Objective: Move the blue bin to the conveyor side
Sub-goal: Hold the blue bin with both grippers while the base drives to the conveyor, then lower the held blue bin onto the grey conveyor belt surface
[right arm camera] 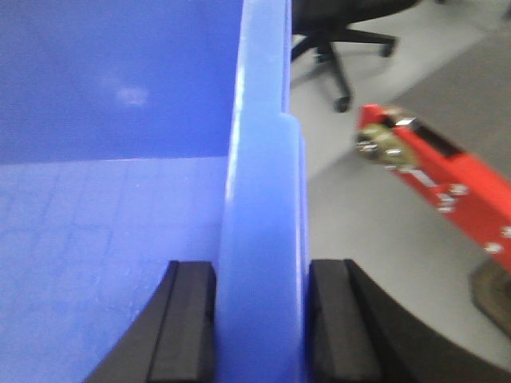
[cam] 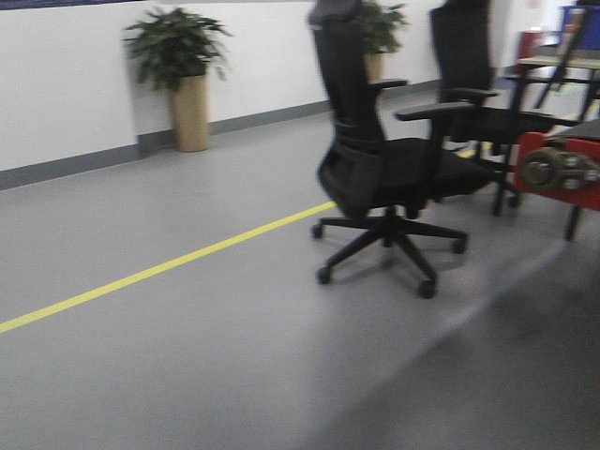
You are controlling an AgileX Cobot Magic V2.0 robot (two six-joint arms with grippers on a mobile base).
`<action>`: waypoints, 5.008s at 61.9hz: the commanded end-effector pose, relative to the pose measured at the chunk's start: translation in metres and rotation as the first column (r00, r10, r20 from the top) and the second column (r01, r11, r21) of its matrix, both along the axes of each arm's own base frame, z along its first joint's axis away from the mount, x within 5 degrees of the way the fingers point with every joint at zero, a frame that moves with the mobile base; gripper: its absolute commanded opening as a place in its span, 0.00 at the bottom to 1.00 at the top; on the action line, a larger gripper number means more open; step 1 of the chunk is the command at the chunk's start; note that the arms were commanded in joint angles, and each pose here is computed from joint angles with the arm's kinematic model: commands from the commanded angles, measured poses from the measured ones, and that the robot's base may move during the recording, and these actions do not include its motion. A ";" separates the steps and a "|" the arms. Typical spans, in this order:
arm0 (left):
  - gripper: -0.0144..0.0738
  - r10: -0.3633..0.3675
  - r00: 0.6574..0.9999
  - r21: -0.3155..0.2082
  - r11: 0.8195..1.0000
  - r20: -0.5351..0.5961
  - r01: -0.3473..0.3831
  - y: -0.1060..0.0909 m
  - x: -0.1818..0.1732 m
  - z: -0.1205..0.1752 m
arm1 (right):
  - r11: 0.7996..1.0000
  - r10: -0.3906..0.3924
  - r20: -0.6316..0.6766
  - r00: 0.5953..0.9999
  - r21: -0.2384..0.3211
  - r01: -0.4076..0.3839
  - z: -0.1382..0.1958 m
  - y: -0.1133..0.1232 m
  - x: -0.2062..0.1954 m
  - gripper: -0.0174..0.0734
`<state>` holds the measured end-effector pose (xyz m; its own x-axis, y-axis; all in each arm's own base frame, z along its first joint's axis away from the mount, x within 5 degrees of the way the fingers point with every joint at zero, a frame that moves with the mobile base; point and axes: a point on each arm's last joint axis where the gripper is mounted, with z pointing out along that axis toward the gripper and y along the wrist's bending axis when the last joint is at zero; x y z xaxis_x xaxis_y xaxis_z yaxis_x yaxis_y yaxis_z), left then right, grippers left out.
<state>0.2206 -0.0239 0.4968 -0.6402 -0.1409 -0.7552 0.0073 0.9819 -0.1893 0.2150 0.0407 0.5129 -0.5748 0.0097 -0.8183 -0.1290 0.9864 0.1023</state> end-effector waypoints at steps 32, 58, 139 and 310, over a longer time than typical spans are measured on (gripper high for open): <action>0.14 0.013 0.993 0.023 1.000 0.120 -0.016 0.004 -0.007 0.015 | 0.998 -0.035 0.189 0.981 -0.040 0.043 0.021 -0.008 -0.005 0.11; 0.14 0.013 0.993 0.023 1.000 0.120 -0.016 0.004 -0.007 0.015 | 0.998 -0.035 0.189 0.981 -0.040 0.043 0.021 -0.008 -0.005 0.11; 0.14 0.013 0.993 0.023 1.000 0.120 -0.016 0.004 -0.006 0.015 | 0.998 -0.035 0.191 0.981 -0.039 0.043 0.021 -0.008 -0.005 0.11; 0.14 0.041 0.998 -0.004 0.999 0.051 -0.041 -0.006 0.121 -0.145 | 0.997 -0.001 0.006 1.000 -0.083 0.001 -0.162 0.016 0.119 0.11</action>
